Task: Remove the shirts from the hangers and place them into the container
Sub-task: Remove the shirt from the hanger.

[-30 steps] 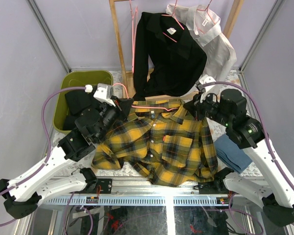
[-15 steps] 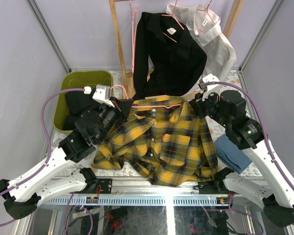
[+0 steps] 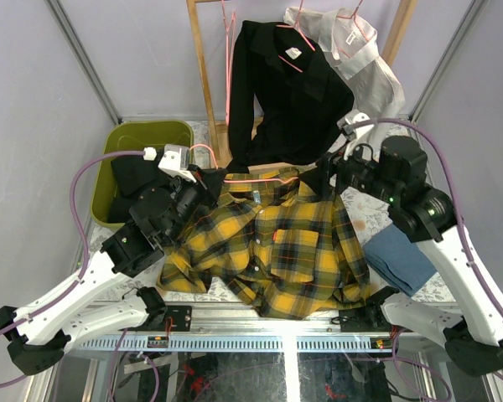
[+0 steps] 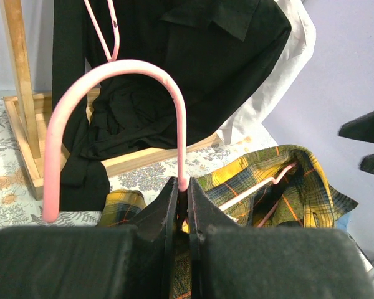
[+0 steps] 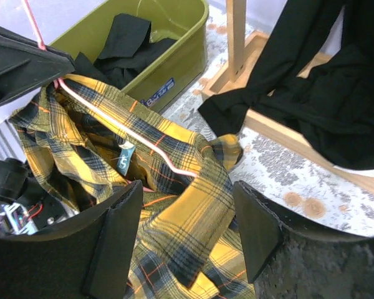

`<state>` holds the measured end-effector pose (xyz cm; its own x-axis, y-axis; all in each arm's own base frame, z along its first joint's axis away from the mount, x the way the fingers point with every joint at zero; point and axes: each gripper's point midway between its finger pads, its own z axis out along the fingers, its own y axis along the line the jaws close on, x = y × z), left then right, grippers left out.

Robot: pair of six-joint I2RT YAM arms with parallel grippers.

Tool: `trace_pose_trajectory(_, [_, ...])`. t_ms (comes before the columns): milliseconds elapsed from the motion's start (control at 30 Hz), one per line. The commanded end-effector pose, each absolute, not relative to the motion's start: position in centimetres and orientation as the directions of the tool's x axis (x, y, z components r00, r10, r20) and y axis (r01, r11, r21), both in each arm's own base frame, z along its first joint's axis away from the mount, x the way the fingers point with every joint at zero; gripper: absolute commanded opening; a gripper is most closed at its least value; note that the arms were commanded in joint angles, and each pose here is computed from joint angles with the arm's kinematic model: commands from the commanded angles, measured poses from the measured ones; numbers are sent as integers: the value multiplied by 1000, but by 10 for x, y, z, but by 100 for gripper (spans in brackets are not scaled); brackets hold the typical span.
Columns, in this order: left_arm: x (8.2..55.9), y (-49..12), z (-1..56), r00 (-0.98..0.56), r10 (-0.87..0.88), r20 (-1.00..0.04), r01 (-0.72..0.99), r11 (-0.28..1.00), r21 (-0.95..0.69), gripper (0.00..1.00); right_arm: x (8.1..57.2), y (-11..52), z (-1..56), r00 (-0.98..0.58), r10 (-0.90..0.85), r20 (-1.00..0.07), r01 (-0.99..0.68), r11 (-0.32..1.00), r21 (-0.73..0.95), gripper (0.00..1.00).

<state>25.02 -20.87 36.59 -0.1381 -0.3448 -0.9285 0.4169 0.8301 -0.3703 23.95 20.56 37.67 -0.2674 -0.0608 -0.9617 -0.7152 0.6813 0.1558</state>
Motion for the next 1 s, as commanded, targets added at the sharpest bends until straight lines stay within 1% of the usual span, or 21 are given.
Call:
trace_pose_trajectory(0, [252, -199, 403, -57, -419, -906, 416, 815, -403, 0, 244, 221, 369, -380, -64, -923, -715, 653, 249, 67])
trace_pose_trajectory(100, [251, -198, 403, -56, -418, -907, 412, 817, -402, 0, 257, 213, 353, -428, -96, -898, -653, 721, 234, 66])
trace_pose_trajectory(200, [252, -198, 402, -55, -414, -909, 409, 821, -399, 0, 264, 206, 342, -455, -120, -882, -615, 759, 214, 64])
trace_pose_trajectory(333, [254, -199, 401, -59, -410, -910, 402, 825, -398, 0, 260, 212, 341, -467, -127, -875, -638, 734, 234, 63])
trace_pose_trajectory(400, [255, -201, 400, -64, -407, -911, 401, 826, -397, 0, 262, 211, 340, -469, -130, -874, -631, 742, 228, 60])
trace_pose_trajectory(467, [256, -201, 400, -68, -404, -912, 397, 828, -396, 0, 268, 200, 336, -462, -146, -875, -594, 784, 183, 51])
trace_pose_trajectory(600, [254, -199, 400, -68, -400, -914, 399, 829, -392, 0, 285, 160, 326, -434, -173, -884, -437, 899, 39, 15])
trace_pose_trajectory(667, [252, -198, 402, -61, -404, -913, 407, 825, -393, 0, 290, 144, 323, -423, -186, -887, -372, 928, -17, 1])
trace_pose_trajectory(700, [251, -197, 404, -55, -409, -911, 414, 821, -393, 0, 291, 139, 320, -424, -194, -885, -352, 935, -36, 0])
trace_pose_trajectory(967, [241, -189, 410, -16, -448, -894, 444, 798, -408, 0, 300, 113, 302, -466, -230, -854, -232, 964, -133, 1])
